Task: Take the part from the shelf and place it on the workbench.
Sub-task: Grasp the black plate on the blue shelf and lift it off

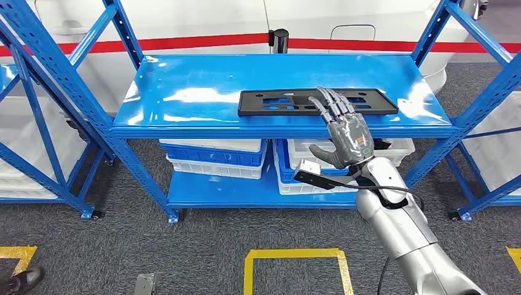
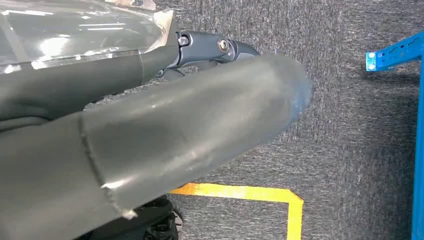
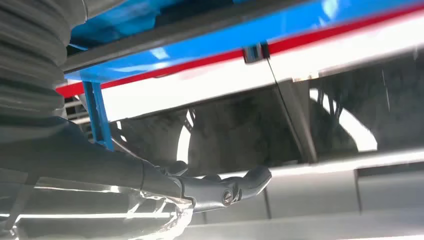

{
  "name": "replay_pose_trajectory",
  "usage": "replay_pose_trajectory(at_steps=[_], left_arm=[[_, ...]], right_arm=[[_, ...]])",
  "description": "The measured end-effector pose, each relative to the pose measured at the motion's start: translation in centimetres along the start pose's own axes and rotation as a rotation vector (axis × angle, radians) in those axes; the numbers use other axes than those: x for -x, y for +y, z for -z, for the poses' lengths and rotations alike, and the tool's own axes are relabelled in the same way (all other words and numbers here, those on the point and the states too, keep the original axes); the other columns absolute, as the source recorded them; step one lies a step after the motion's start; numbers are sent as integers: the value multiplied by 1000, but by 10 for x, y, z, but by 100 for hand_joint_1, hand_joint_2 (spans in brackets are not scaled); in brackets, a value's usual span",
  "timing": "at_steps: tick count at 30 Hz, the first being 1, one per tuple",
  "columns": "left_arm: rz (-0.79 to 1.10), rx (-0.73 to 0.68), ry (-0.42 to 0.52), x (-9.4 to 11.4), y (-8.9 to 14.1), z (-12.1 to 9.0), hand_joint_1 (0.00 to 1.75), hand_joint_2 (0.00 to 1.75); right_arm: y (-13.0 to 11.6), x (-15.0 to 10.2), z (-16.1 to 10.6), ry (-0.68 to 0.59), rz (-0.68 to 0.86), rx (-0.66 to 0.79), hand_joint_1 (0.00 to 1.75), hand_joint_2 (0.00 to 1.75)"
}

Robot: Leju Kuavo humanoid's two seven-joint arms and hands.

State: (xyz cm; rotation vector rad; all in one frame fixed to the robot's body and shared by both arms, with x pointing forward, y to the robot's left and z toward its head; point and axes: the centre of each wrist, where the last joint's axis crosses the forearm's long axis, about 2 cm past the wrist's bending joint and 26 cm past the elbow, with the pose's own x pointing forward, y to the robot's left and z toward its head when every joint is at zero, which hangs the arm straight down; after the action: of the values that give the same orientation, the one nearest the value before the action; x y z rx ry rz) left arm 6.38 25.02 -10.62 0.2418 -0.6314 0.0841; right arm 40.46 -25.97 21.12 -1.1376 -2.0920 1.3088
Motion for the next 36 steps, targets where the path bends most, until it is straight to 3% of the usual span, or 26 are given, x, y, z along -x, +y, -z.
replay_pose_trajectory(at_steps=[6, 14, 36], left_arm=[[27, 14, 7, -4, -1, 2, 0, 0], [72, 39, 29, -8, -2, 4, 0, 0], [81, 46, 57, -7, 3, 5, 0, 0]], right_arm=[[9, 4, 9, 0, -53, -138, 0, 175], [25, 23, 6, 92, -106, -362, 0, 175], [11, 62, -5, 185, -138, -371, 0, 175]])
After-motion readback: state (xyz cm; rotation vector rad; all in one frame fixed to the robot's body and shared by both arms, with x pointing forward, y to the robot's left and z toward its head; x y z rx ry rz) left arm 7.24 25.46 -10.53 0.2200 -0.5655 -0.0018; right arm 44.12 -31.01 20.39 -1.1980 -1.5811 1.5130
